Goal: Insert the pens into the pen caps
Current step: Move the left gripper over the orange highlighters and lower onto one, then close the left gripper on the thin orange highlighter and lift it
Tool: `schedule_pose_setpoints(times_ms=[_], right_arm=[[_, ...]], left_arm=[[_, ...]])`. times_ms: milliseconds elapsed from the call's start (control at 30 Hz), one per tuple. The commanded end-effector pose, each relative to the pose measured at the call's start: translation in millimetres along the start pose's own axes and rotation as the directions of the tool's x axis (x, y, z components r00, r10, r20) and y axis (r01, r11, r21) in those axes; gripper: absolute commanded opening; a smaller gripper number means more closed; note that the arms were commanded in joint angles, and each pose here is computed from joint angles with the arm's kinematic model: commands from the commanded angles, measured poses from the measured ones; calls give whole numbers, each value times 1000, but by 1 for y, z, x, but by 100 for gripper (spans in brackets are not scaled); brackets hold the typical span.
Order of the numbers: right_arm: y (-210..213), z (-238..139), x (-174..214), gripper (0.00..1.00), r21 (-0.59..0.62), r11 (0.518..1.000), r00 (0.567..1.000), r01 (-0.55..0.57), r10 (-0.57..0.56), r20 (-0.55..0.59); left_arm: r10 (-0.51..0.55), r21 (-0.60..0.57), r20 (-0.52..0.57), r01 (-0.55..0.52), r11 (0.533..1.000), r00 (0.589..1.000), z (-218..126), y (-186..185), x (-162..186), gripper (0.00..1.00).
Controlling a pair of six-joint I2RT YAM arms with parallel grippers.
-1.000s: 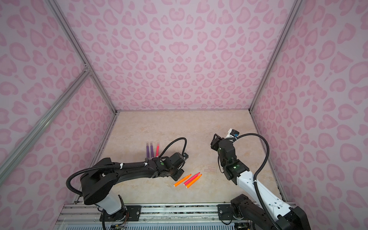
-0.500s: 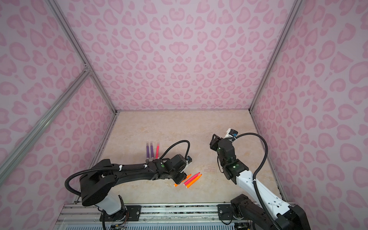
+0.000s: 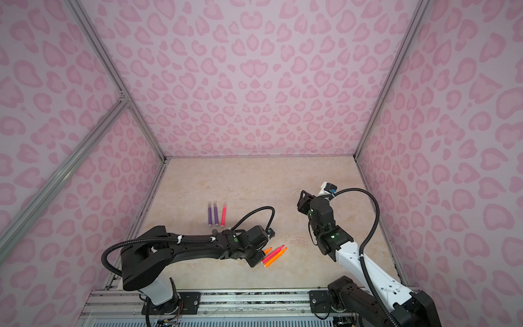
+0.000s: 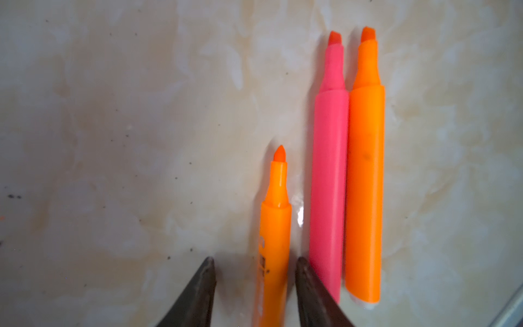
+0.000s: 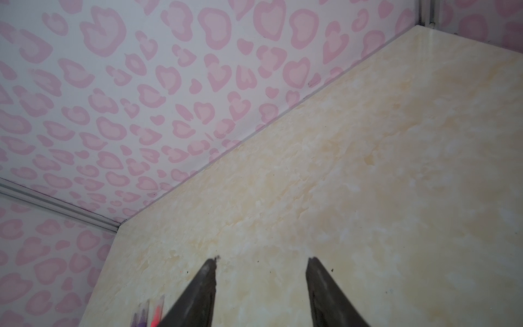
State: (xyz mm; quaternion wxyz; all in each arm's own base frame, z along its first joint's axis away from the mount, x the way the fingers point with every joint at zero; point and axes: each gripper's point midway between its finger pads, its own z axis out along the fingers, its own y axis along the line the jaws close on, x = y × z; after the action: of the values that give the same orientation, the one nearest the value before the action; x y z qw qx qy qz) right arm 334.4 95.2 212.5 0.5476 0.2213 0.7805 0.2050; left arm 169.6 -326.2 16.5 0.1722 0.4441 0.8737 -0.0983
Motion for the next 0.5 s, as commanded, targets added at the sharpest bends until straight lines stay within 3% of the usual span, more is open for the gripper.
schedule_pose_setpoints(times_ms=[0, 300, 467], right_arm=[[2, 0, -2, 53, -10, 1000, 1000, -10, 10, 7], [1, -4, -5, 53, -10, 1000, 1000, -14, 14, 23], [0, -5, -6, 53, -9, 1000, 999, -15, 15, 30]], left_arm=[[23, -32, -24, -23, 999, 999, 2, 2, 3, 46], [32, -11, -13, -33, 999, 999, -3, -3, 6, 47], [21, -14, -21, -21, 1000, 1000, -4, -2, 13, 42]])
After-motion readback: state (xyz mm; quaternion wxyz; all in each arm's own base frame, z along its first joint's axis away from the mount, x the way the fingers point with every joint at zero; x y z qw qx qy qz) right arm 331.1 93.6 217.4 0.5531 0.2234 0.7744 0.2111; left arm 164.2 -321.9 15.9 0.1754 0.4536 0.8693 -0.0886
